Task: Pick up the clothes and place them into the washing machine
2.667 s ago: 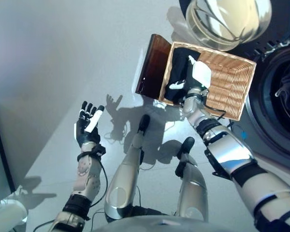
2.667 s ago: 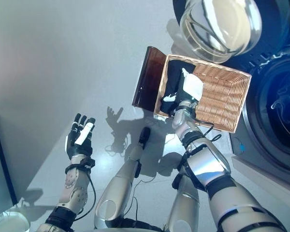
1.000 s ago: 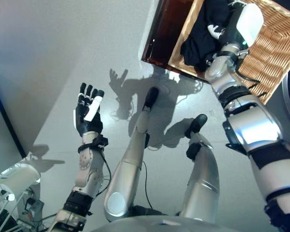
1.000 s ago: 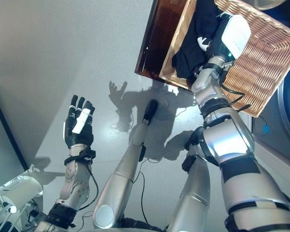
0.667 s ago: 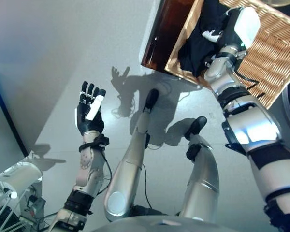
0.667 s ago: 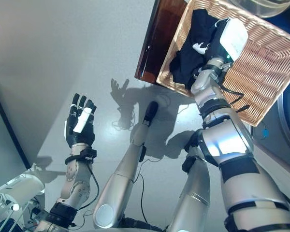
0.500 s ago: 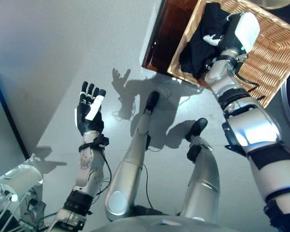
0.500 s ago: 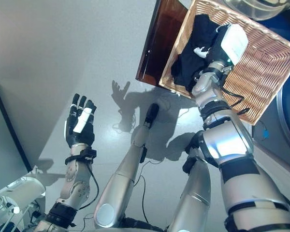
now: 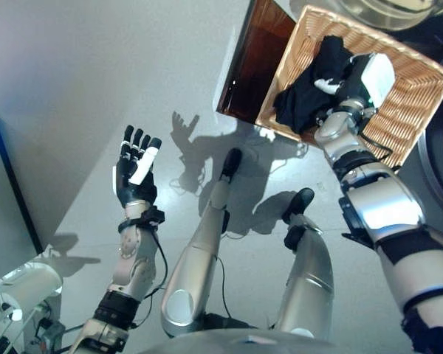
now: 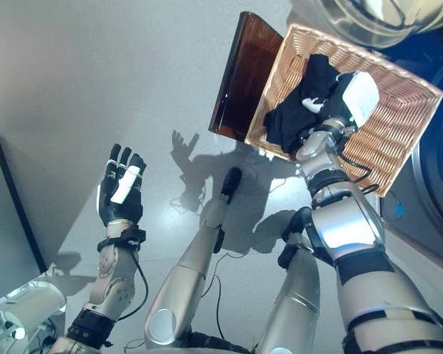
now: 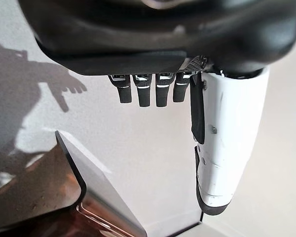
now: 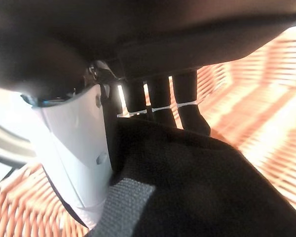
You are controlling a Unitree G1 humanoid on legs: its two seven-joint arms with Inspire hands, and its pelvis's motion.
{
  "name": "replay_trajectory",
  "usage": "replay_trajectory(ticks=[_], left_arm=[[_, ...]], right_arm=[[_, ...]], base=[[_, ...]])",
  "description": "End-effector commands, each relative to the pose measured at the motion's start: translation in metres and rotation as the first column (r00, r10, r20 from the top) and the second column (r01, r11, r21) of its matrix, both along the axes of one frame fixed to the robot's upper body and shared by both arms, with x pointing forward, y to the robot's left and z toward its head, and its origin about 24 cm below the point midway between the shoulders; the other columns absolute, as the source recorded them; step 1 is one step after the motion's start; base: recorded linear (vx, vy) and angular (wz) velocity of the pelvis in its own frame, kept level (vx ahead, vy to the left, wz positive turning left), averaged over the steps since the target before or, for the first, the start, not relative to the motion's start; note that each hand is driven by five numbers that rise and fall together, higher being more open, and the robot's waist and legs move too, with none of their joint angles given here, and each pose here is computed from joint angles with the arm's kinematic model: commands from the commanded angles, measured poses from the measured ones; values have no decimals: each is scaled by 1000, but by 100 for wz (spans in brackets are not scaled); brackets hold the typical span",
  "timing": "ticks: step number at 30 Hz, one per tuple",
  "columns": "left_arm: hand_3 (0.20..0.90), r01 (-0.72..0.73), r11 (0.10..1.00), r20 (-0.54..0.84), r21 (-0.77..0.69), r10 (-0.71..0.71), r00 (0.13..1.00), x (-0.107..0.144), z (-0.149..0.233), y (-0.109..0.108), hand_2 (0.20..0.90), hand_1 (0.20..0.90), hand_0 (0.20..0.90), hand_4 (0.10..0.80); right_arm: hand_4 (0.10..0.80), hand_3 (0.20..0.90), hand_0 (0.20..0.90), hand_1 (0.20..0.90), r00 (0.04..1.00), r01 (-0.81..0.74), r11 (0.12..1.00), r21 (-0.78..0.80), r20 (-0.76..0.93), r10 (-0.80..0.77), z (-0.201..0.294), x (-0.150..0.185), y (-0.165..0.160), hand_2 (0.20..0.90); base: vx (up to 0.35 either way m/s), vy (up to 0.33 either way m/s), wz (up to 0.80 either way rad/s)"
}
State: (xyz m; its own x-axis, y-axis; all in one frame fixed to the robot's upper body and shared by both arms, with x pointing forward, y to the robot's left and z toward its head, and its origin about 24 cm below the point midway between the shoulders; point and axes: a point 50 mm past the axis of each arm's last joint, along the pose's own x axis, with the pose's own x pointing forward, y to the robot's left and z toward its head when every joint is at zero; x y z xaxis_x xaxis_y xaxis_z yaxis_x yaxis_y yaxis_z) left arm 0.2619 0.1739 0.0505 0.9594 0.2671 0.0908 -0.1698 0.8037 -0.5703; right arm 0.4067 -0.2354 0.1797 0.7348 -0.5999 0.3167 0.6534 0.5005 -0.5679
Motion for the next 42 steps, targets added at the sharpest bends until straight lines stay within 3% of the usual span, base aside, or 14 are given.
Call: replay_trajectory(ticks=[1,9,23,26,33,35,42], left_arm=[[900,-72,997,93,-15,73,993,-7,11,13,900,900,900,800],[900,-105,994,9,-26,105,994,-9,-7,17,900,900,900,800],[900,-118,993,-86,-23,116,990,-15,-29,21,900,900,900,800],[900,-118,993,-121,-30,113,986,-18,-36,21,900,900,900,800],[900,-109,993,-149,-49,101,984,-22,-43,20,900,900,900,800],[900,-108,992,-170,-67,95,981,-24,-48,18,900,900,900,800],[900,-96,991,-202,-94,76,976,-29,-56,14,900,900,900,800]], right_arm=[[300,200,200,200,980,-37,999,-14,198,39,36,0,3,200],[300,200,200,200,945,-130,990,44,307,110,19,-10,14,200],[300,200,200,200,899,-203,963,178,423,112,0,-33,3,200],[300,200,200,200,862,-262,915,308,501,78,-2,-39,2,200],[300,200,200,200,801,-347,842,412,598,37,0,-48,-2,200],[300,200,200,200,747,-426,762,487,664,-7,-1,-54,-2,200],[300,200,200,200,660,-533,651,541,747,-81,1,-65,-7,200]], base=[[36,-15,-8],[39,-10,-12],[43,-14,-10],[22,-12,-8],[13,-3,-9],[1,0,-2],[-10,0,-8]])
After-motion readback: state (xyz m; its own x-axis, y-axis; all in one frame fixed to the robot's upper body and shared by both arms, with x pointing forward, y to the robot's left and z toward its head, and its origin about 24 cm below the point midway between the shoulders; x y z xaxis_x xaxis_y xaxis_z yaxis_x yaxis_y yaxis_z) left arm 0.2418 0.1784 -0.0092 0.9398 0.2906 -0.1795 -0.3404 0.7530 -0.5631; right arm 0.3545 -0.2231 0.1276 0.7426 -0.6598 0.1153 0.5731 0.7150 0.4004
